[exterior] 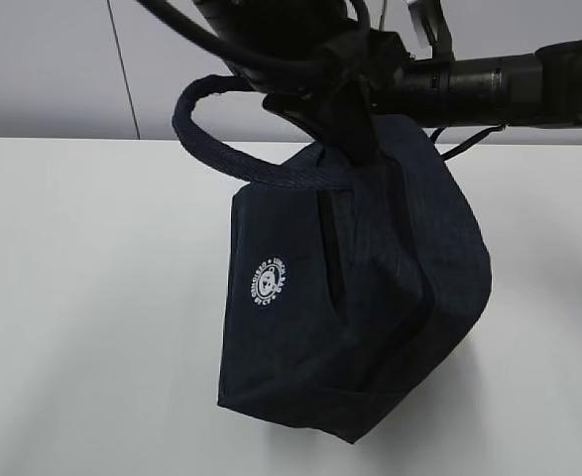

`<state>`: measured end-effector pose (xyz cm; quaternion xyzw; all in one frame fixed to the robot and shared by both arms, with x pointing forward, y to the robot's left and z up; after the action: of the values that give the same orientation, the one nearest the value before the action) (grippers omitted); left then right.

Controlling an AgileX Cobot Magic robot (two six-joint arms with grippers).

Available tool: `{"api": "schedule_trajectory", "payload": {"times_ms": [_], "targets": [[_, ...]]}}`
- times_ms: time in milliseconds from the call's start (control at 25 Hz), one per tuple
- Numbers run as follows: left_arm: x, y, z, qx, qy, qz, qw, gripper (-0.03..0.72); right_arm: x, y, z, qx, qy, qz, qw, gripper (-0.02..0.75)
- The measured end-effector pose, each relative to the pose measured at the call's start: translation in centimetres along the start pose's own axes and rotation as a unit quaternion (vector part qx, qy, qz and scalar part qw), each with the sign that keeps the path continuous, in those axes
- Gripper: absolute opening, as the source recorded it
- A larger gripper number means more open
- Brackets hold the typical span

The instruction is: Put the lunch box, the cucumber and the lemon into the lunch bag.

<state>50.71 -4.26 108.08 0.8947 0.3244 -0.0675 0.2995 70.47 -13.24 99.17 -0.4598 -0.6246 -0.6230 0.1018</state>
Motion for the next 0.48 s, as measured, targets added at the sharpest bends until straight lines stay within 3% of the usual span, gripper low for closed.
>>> {"api": "schedule_trajectory", "payload": {"times_ms": [480], "targets": [[-0.4,-0.06,-1.13,-0.006,0.001,0.0,1.0,-0.006,0.59,-0.06,0.17,0.002,0.015,0.003,1.0,0.0]]}}
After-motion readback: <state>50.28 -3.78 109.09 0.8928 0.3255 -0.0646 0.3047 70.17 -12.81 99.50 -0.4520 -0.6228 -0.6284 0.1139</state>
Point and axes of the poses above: a point on each arm's last joint axis where the gripper is mounted, z pointing out along that axis toward the gripper, x along the wrist's bending axis when the last joint is at zero, y = z × x, the point moved 6 cm from there along z, pointing out along that axis toward the gripper
